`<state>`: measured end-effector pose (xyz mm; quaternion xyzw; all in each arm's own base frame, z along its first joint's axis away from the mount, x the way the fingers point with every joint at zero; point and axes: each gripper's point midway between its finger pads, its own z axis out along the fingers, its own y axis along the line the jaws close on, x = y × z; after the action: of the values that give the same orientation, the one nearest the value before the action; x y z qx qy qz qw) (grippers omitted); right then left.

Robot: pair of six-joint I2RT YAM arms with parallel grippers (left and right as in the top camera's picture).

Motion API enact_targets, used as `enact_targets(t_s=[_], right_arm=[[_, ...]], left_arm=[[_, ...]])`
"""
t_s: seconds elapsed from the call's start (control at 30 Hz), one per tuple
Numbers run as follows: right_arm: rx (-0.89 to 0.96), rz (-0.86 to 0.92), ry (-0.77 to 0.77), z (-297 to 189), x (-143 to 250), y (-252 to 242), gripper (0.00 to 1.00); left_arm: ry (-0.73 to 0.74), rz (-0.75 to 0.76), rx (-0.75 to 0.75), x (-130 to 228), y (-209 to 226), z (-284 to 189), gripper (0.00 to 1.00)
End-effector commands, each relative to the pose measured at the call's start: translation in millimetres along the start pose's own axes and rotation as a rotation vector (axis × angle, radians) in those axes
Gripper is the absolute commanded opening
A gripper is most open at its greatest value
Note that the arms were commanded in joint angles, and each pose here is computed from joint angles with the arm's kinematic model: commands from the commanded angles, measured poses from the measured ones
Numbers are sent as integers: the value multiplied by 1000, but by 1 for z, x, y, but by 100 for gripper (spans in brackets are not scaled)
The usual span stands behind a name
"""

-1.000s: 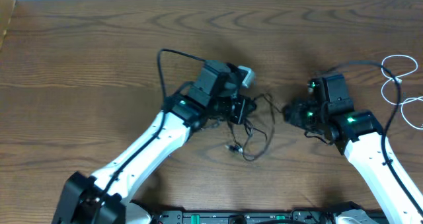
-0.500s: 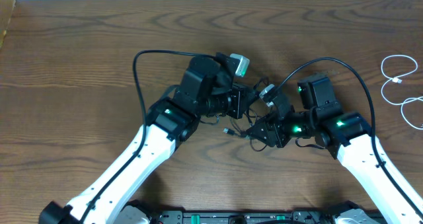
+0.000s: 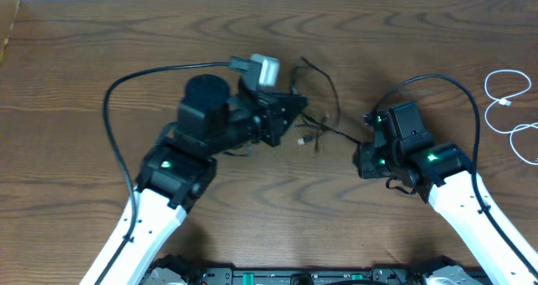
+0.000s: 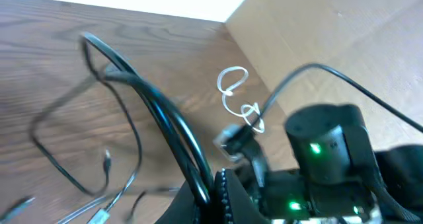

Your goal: Untangle cables

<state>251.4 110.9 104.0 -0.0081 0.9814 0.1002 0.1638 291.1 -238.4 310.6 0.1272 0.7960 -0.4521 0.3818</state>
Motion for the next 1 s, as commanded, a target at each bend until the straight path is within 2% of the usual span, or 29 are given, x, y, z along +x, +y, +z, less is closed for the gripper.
enact_targets(t_s=[0.0,0.1,0.23,0.5,0.57,0.6,0.67,0.77,0.87,0.97], right_arm=[[240,150,-58,-6,-2,-43,39],[311,198,-66,-9,1,-55,44],[340,224,-75,-11,0,-62,57],[366,285,-65,-14,2,-77,64],[368,311,-67,-14,1,-81,71],[349,316,-74,-13,-1,-78,82],[258,289,-77,-8,-8,-63,98],[-78,28,-59,-3,-20,-2,99],[-505,-283,-85,-25,-19,71,99],[-690,-395,-121,-44,-17,99,99]], left_arm=[[-74,-18,-60,-20,16,-26,8],[-83,-67,-132,-22,40,-39,7],[-93,-118,-200,-24,64,-51,8],[-125,-121,-250,-32,81,-63,8],[-119,-112,-252,-31,82,-63,8],[-111,-116,-249,-28,81,-62,8],[-86,-134,-250,-22,82,-62,7],[-45,-159,-256,-11,82,-59,8],[25,-152,-214,5,70,-45,7],[130,-87,-150,29,52,-22,8]])
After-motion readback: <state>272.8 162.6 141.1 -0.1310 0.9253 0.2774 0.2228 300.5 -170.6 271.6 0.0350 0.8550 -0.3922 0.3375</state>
